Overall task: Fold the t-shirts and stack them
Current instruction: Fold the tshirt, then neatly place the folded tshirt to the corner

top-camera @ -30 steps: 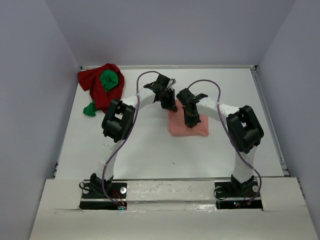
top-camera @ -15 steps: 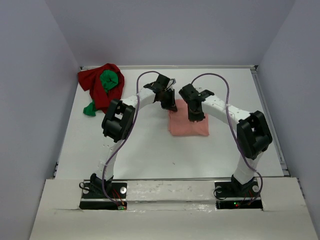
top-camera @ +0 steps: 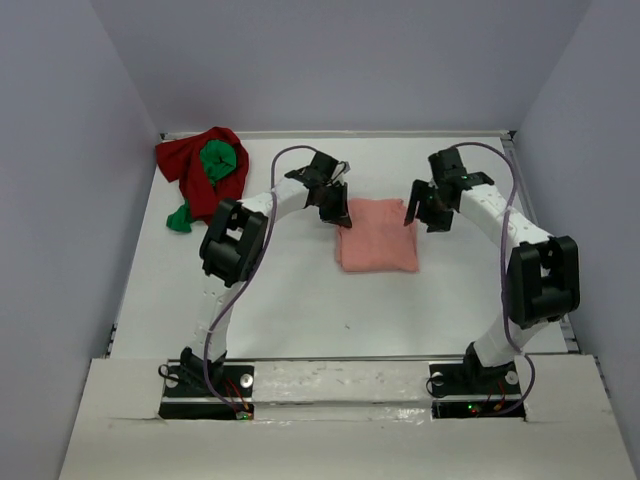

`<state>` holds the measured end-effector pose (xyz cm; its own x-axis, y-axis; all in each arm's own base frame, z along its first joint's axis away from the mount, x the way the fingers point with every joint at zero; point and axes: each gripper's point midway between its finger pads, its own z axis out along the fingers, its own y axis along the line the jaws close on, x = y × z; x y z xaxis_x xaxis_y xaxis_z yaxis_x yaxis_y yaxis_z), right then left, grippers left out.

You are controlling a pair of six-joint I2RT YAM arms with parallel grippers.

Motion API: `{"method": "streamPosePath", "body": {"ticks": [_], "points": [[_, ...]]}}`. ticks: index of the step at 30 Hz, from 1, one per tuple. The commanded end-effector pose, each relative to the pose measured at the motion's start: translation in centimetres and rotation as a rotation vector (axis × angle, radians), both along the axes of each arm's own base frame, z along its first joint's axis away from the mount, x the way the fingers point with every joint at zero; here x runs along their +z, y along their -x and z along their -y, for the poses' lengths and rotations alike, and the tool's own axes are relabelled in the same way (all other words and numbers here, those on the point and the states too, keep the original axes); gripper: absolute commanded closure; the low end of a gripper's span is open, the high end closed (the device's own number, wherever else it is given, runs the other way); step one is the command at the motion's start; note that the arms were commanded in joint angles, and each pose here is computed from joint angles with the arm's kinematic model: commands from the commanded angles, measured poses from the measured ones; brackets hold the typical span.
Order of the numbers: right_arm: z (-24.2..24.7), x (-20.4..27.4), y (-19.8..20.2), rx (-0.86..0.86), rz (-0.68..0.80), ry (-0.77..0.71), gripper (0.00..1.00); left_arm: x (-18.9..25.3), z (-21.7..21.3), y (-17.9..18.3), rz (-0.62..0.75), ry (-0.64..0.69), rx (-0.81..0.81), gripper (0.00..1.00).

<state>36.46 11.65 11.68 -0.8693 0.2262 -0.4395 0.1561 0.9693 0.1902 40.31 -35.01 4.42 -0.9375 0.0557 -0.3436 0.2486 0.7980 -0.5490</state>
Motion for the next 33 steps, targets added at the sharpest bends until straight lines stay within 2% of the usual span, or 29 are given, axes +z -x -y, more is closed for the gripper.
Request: {"method": "streamPosePath", "body": {"ticks": [1,9,13,16,24,33], "points": [[1.0,0.8,-1.6,0.040,0.023,-0.268,0.32,5.9,0.0,0.5,0.081,0.071,-0.038,1.00],[0.4,-1.4,-2.5,0.074,-0.056,-0.378,0.30,8.3,-0.7,0.3,0.120,0.057,-0.049,0.92],[-0.1,-3.0,-1.7,0.097,-0.085,-0.429,0.30,9.7,-0.8,0.4,0.138,0.072,-0.060,0.83],[1.4,-4.2,-1.1,0.057,-0.090,-0.421,0.30,10.6,-0.9,0.7,0.149,0.084,-0.070,0.75],[2.8,-6.4,-0.6,0.015,-0.129,-0.416,0.30,12.5,-1.5,1.4,0.174,0.107,-0.080,0.71],[2.1,-9.7,-1.3,0.037,-0.192,-0.461,0.32,15.7,-1.5,2.2,0.223,0.159,-0.100,0.70]]}}
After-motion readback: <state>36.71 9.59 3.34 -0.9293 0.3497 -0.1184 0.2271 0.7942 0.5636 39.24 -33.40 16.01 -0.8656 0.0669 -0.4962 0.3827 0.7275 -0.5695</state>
